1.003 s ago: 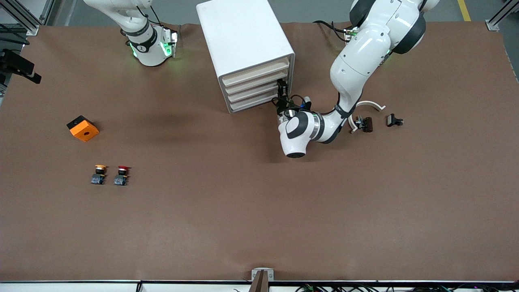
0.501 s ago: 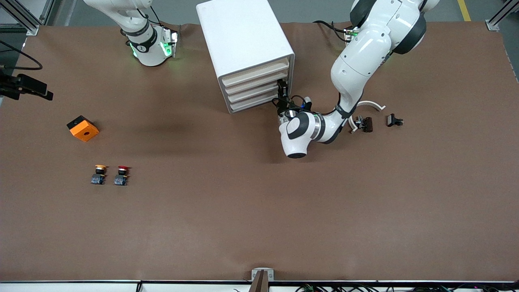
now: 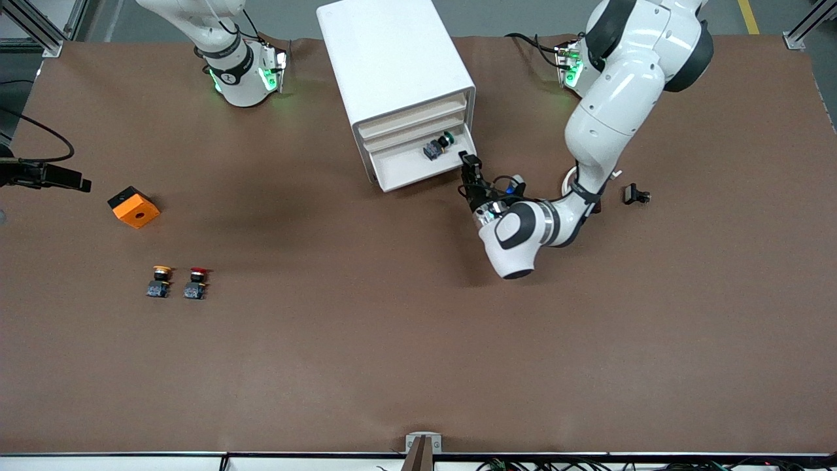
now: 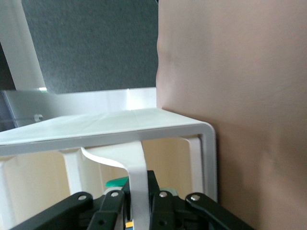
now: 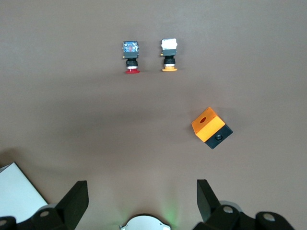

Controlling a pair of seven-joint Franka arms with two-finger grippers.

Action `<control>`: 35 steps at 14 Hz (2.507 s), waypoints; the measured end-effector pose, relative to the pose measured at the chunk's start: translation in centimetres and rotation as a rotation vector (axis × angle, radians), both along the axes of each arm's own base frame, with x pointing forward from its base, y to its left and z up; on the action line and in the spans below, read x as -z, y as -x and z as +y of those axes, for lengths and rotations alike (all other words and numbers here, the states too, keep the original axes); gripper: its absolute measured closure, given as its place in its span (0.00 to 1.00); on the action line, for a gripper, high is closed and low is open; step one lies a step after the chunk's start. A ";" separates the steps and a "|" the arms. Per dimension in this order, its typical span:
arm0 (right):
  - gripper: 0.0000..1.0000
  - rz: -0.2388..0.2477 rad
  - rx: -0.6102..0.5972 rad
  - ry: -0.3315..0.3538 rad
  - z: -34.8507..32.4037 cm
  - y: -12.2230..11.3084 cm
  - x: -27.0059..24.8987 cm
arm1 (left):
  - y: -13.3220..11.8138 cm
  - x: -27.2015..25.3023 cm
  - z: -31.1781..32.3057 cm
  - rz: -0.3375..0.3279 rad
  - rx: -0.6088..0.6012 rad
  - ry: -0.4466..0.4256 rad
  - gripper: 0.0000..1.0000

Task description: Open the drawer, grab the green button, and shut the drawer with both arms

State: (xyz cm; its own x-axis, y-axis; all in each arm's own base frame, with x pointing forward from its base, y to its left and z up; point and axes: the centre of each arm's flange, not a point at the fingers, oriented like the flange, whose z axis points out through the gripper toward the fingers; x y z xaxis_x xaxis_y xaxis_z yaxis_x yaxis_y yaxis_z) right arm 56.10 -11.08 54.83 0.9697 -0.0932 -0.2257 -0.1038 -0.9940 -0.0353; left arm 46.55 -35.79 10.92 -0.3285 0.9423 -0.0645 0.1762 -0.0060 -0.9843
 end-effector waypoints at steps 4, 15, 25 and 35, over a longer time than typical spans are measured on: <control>0.00 -0.010 0.080 0.024 1.6 -0.4 -0.8 | -2.7 -0.4 1.6 -0.043 -0.080 0.018 0.86; 0.00 0.004 0.515 0.184 23.6 0.3 -0.9 | -4.7 -0.9 3.4 -0.059 -0.138 0.042 0.75; 0.00 -0.051 0.792 0.097 47.3 6.0 4.5 | -9.9 -4.3 5.4 -0.234 -0.129 0.069 0.00; 0.00 -0.064 0.799 0.128 61.3 11.7 16.3 | -13.7 -11.5 8.5 -0.687 0.237 0.544 0.00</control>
